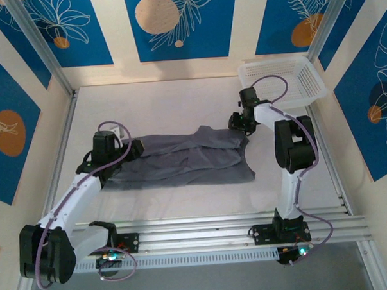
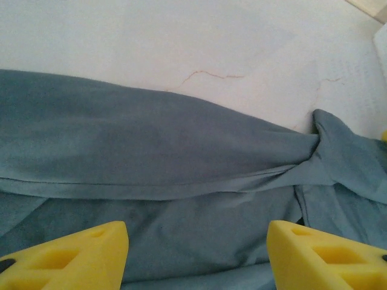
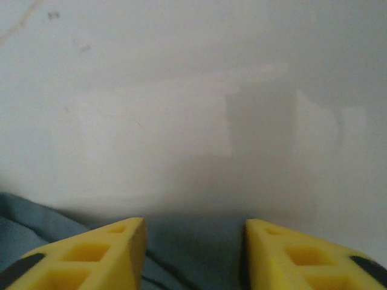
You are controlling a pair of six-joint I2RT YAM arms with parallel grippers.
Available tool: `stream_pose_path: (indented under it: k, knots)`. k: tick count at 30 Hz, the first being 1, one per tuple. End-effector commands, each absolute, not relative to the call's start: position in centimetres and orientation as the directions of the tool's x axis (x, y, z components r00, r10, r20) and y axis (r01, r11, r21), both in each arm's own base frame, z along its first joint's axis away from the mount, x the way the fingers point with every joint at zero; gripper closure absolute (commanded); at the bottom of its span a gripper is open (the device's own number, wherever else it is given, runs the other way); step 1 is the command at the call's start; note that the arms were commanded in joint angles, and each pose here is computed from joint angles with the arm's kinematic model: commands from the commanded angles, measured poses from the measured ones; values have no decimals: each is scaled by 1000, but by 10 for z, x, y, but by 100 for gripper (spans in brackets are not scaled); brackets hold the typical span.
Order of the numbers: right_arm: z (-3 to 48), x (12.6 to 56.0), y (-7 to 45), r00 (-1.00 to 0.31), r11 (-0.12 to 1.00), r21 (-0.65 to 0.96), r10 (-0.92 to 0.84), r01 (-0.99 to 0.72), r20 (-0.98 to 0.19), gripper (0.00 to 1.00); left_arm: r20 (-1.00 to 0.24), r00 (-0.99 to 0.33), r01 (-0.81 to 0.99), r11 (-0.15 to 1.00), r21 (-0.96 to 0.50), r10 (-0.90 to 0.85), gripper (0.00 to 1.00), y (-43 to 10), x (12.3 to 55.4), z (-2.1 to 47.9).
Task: Fold the inside-out t-shirt
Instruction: Fold the T-shirt at the center of the table, then smooth out the T-shirt at the center of the table.
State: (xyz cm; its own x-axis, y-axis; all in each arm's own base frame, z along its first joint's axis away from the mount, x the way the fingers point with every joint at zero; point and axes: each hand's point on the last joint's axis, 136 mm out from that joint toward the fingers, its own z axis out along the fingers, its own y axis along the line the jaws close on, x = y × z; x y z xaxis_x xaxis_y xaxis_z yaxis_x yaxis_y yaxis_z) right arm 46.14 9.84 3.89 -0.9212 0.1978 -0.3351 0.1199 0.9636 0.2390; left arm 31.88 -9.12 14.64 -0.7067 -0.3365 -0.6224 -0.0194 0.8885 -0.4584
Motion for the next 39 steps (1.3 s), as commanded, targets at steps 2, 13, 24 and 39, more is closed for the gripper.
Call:
stream_pose_path:
  k: [2,13,24,39]
  knots:
    - [45,475,106,-921,953,283,206,111,-332,59,-625,-720,-24,911,-413,-302,38,-88,317,139]
    - [71,466,104,-909,951,290,216,112,-356,95,-611,-730,-36,910,-414,-307,38,-89,321,132]
    - [50,428,75,-875,895,333,394,296,-282,56,-603,-735,-35,906,-423,-310,38,-90,322,128]
    - [45,434,84,-883,882,373,396,289,-252,69,-597,-739,-52,910,-411,-312,37,-87,320,125]
